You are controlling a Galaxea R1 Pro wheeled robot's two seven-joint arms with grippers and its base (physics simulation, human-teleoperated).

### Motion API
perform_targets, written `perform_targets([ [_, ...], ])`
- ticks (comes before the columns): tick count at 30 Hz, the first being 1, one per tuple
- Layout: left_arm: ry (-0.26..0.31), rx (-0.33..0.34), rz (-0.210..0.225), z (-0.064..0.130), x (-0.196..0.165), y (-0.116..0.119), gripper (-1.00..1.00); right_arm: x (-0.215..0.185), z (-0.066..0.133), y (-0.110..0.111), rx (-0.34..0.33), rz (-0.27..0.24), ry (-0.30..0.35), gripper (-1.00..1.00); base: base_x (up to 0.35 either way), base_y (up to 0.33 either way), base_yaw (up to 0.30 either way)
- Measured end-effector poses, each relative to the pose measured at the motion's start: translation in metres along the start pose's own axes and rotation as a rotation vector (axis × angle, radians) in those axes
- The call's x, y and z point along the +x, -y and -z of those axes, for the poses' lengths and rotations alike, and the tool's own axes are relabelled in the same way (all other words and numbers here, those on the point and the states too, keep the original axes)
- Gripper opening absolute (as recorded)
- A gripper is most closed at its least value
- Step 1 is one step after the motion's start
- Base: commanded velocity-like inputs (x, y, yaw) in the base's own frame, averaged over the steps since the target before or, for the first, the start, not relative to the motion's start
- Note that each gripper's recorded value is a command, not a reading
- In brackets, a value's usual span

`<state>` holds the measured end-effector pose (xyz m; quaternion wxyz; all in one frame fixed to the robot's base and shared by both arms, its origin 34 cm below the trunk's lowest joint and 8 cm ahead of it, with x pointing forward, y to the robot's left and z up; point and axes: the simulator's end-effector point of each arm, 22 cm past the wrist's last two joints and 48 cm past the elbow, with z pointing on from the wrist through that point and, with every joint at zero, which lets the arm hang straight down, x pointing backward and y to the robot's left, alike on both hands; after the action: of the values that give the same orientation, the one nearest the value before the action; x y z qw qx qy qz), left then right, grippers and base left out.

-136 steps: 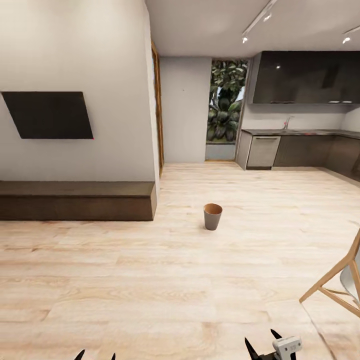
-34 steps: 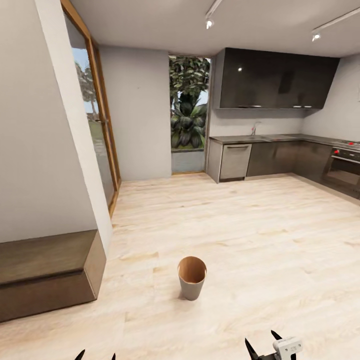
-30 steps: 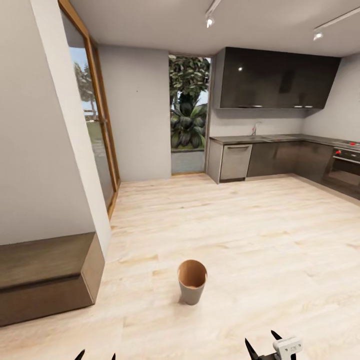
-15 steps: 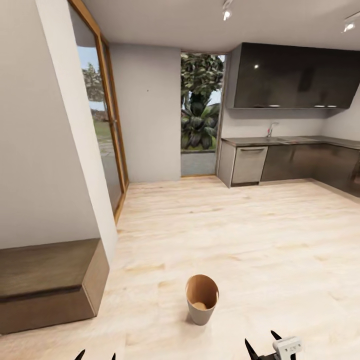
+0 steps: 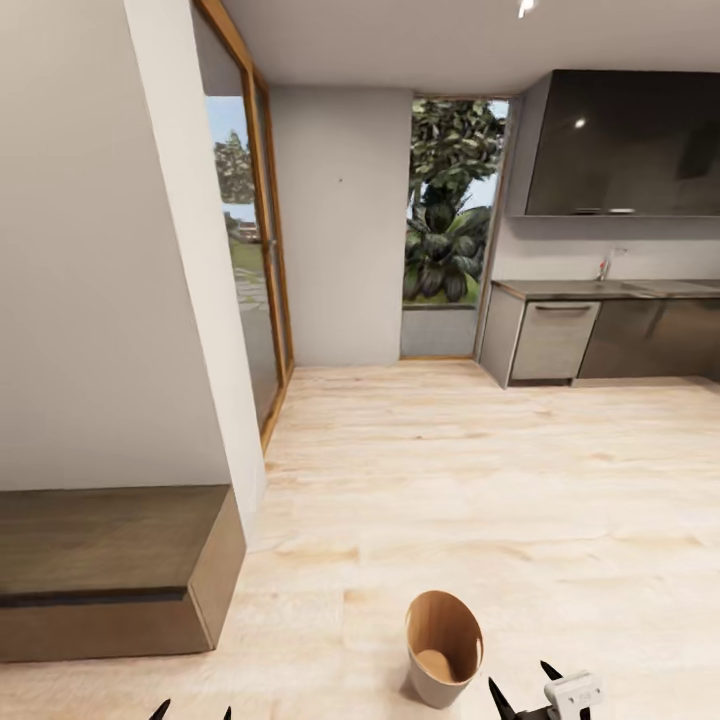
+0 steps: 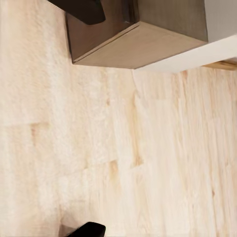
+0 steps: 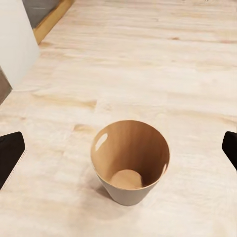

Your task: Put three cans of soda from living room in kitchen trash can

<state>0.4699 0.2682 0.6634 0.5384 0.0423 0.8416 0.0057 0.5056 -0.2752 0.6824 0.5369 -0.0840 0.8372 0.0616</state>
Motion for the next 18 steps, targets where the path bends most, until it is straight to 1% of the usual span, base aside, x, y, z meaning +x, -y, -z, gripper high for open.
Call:
perform_targets([
  [4,0.0,0.0,0.0,0.0,0.0,0.0,1.0,0.0,0.0,0.0,0.001,-0.002,0.001,1.0,0.323,0.0,0.127],
  [9,0.0,0.0,0.0,0.0,0.0,0.0,1.0,0.0,0.0,0.001,0.002,-0.003,0.001,1.0,0.282,0.0,0.032],
  [15,0.001,0.0,0.0,0.0,0.0,0.0,1.0,-0.001,0.0,0.005,0.012,-0.01,-0.001,1.0,0.127,0.0,0.01],
  [18,0.001,0.0,0.0,0.0,0.0,0.0,1.0,-0.008,-0.006,0.016,0.033,-0.032,-0.004,1.0,0.046,0.0,0.004],
])
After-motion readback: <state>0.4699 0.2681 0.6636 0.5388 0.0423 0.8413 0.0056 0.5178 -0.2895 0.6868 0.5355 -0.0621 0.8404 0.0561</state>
